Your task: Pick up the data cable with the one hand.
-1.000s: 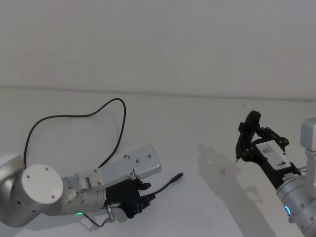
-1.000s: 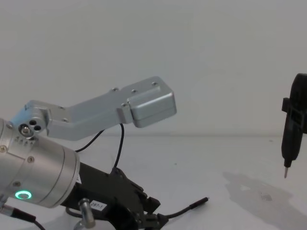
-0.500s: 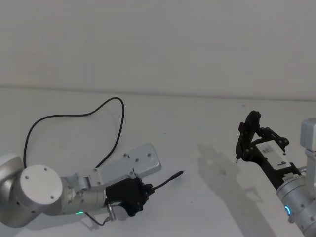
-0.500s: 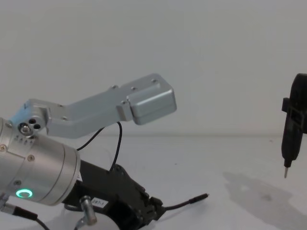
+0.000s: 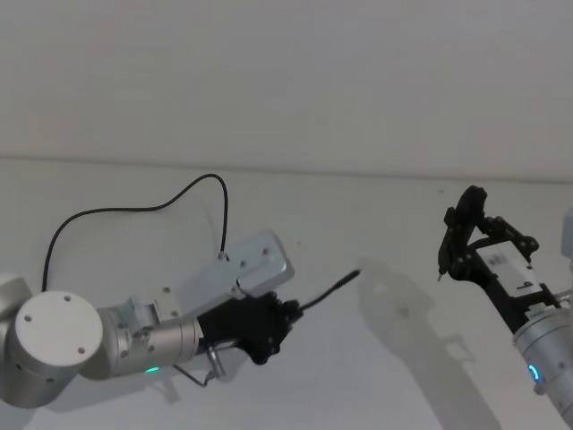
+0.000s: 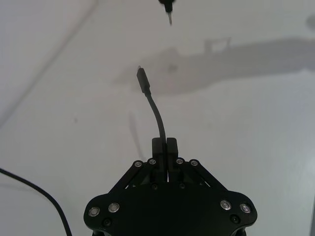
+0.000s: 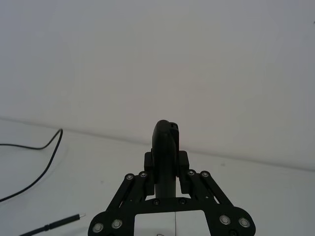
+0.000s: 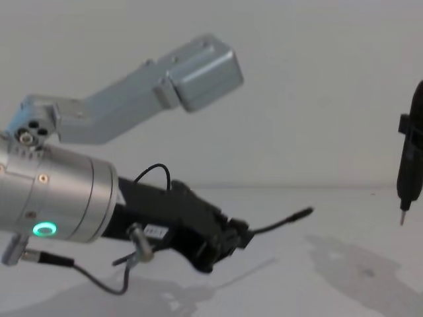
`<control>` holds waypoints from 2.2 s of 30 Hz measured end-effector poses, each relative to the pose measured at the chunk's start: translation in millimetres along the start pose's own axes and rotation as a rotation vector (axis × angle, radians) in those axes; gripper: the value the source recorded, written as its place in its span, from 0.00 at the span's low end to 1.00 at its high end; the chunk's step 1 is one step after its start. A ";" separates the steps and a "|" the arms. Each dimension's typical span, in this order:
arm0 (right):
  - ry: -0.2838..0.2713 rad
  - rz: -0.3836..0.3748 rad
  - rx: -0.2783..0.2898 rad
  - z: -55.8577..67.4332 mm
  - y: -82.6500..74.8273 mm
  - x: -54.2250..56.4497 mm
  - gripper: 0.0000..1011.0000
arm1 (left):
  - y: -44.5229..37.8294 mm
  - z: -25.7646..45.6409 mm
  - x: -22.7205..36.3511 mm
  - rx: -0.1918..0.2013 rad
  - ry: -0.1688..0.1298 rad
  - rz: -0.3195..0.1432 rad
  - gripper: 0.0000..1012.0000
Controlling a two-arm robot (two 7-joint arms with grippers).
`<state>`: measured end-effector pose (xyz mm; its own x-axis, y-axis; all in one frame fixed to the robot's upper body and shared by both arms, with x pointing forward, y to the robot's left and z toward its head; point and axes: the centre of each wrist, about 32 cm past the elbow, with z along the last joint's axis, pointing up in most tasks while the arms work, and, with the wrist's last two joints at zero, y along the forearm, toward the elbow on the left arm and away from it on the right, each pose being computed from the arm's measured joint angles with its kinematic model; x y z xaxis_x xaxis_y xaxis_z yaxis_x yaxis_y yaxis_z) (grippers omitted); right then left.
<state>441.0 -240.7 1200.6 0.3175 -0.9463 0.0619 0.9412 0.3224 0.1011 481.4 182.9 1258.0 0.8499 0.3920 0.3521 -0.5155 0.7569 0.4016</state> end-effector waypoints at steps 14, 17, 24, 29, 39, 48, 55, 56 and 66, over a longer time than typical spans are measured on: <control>-0.012 0.026 0.078 26.1 -1.8 -0.6 0.27 | 4.9 25.5 5.2 -0.163 0.019 0.050 0.05; -0.014 0.035 0.093 31.1 -1.7 -1.4 0.27 | 5.1 27.6 5.7 -0.174 0.019 0.054 0.05; -0.023 0.050 0.127 42.0 -1.2 -2.7 0.27 | 5.7 32.8 6.8 -0.201 0.021 0.062 0.05; -0.028 0.059 0.154 50.3 -1.4 -3.2 0.27 | 6.0 34.6 7.2 -0.211 0.021 0.065 0.05; 0.003 0.080 0.200 59.7 -0.7 -3.5 0.27 | 6.2 36.7 7.7 -0.223 0.023 0.069 0.05; 0.050 0.110 0.231 65.6 2.6 -3.5 0.27 | 6.3 37.7 7.9 -0.228 0.023 0.071 0.05; 0.084 0.131 0.244 68.9 5.6 -3.6 0.27 | 6.5 38.1 8.0 -0.230 0.023 0.072 0.05; 0.087 0.133 0.245 69.2 5.9 -3.6 0.27 | 6.5 38.2 8.1 -0.230 0.023 0.072 0.05; 0.116 0.161 0.252 71.2 9.7 -4.7 0.27 | 6.4 38.4 8.0 -0.232 0.024 0.072 0.05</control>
<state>440.4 -231.2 1271.9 0.4844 -0.8747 -0.0154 0.8244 0.4506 0.3425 480.7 170.8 1295.9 0.8156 0.4594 0.3517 -0.5384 0.8253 0.1706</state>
